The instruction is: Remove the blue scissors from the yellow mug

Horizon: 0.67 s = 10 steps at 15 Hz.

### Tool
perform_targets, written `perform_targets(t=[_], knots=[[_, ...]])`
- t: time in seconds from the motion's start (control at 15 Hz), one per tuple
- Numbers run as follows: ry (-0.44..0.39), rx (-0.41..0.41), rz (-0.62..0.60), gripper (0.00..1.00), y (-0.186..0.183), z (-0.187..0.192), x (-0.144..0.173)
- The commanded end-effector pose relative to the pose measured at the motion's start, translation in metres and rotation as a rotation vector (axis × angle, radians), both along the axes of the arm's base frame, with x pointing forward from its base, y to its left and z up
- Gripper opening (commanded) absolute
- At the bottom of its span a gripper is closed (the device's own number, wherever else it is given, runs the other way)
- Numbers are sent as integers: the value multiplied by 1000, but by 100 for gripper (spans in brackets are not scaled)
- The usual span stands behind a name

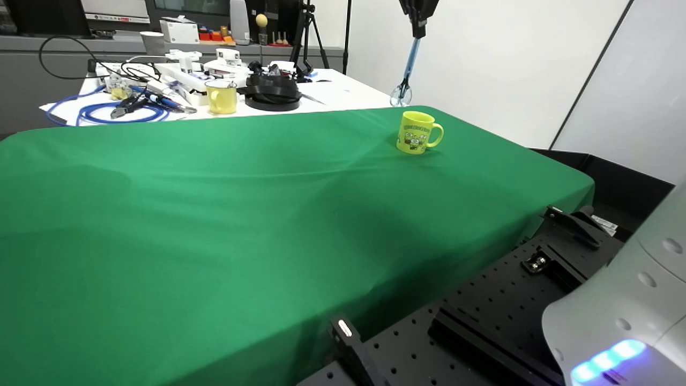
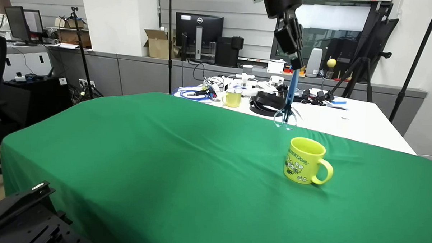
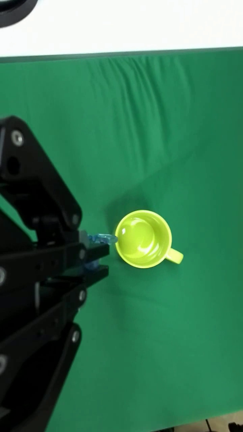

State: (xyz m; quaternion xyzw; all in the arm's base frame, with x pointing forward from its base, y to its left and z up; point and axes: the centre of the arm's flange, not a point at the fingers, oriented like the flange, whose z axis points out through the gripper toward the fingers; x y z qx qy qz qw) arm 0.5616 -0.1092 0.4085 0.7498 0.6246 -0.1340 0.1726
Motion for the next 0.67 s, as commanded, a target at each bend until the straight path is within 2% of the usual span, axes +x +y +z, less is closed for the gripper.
perform_targets(t=[0.0, 0.47, 0.6], knots=[[195, 40, 6, 2, 1, -18, 60], [624, 20, -19, 2, -2, -100, 102], [708, 30, -3, 2, -5, -121, 107]])
